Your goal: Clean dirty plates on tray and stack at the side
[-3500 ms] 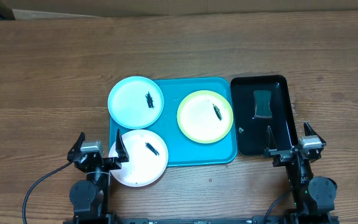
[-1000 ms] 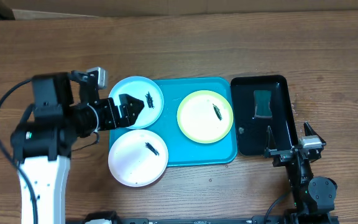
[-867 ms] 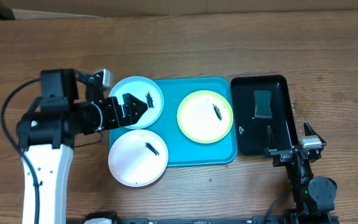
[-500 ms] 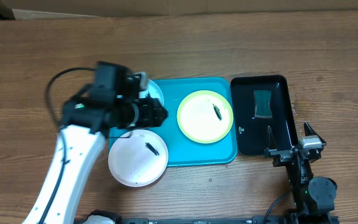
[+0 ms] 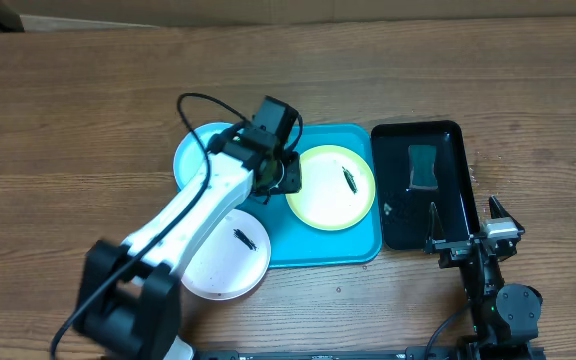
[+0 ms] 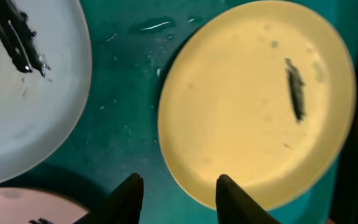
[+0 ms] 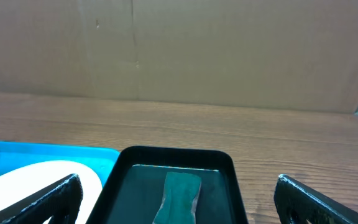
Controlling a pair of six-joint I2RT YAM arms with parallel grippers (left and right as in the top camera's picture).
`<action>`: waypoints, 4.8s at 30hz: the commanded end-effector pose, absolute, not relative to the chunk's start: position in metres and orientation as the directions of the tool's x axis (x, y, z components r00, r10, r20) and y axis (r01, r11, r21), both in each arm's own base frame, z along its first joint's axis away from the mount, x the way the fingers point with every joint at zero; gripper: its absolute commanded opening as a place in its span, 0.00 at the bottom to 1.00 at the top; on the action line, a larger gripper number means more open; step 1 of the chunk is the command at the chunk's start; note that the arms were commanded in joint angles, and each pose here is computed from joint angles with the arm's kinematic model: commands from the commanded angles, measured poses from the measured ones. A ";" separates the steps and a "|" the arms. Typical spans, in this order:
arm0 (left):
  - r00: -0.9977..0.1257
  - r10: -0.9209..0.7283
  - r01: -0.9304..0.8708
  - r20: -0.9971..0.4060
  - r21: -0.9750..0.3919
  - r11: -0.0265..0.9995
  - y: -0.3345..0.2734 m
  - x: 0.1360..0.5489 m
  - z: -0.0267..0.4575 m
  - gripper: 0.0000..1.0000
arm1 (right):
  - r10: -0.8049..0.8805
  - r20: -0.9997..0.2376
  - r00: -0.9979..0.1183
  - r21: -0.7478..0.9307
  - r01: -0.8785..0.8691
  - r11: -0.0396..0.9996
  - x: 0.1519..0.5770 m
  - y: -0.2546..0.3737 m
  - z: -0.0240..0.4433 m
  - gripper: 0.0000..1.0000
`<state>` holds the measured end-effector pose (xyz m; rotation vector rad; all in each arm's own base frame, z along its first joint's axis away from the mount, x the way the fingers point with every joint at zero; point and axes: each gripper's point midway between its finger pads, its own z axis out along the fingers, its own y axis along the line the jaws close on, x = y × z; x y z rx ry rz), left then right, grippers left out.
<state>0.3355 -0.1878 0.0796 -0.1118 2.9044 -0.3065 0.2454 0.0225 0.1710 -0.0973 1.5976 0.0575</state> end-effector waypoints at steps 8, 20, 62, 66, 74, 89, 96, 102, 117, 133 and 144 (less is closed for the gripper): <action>-0.974 -0.168 -0.145 -0.152 -0.154 0.977 -0.183 0.339 0.042 0.34 | -0.030 -0.999 -0.021 -0.028 -0.093 0.995 0.246 0.021 0.170 1.00; -0.984 -0.134 -0.118 -0.116 -0.137 0.983 -0.193 0.330 0.028 0.28 | -0.030 -0.999 -0.021 -0.028 -0.093 0.995 0.246 0.021 0.170 1.00; -0.985 -0.131 -0.121 -0.115 -0.087 0.989 -0.190 0.330 0.013 0.15 | -0.030 -0.999 -0.021 -0.028 -0.093 0.995 0.246 0.021 0.170 1.00; -0.985 -0.130 -0.121 -0.115 -0.086 0.989 -0.190 0.330 0.013 0.14 | -0.030 -0.999 -0.021 -0.028 -0.093 0.995 0.246 0.021 0.170 1.00; -0.985 -0.130 -0.121 -0.115 -0.083 0.989 -0.190 0.330 0.013 0.12 | -0.030 -0.999 -0.021 -0.028 -0.093 0.995 0.246 0.021 0.170 1.00; -0.990 -0.103 -0.097 -0.100 -0.068 0.993 -0.187 0.325 0.012 0.10 | 0.009 -1.000 -0.022 0.012 -0.143 0.990 0.245 0.030 0.170 1.00; -0.989 -0.109 -0.102 -0.102 -0.074 0.992 -0.187 0.327 0.012 0.07 | 0.124 -0.992 0.020 0.118 -0.180 0.977 0.237 0.035 0.207 1.00; -0.988 -0.123 -0.114 -0.099 -0.092 0.989 -0.185 0.330 0.012 0.07 | 0.121 -0.992 -0.042 0.125 -0.119 0.985 0.227 0.025 0.262 1.00; -0.990 -0.108 -0.090 -0.088 -0.185 0.979 -0.198 0.335 0.015 0.11 | 0.069 -0.684 -0.727 0.236 -0.131 0.963 0.296 0.058 0.272 1.00; -0.989 -0.109 -0.088 -0.100 -0.192 0.977 -0.200 0.338 0.015 0.13 | 0.132 -0.309 -0.942 0.132 0.095 0.987 0.356 0.038 0.122 0.72; -0.989 -0.108 -0.088 -0.099 -0.191 0.978 -0.200 0.338 0.015 0.15 | 0.127 -0.190 -0.974 0.066 0.116 0.991 0.370 0.031 0.051 0.68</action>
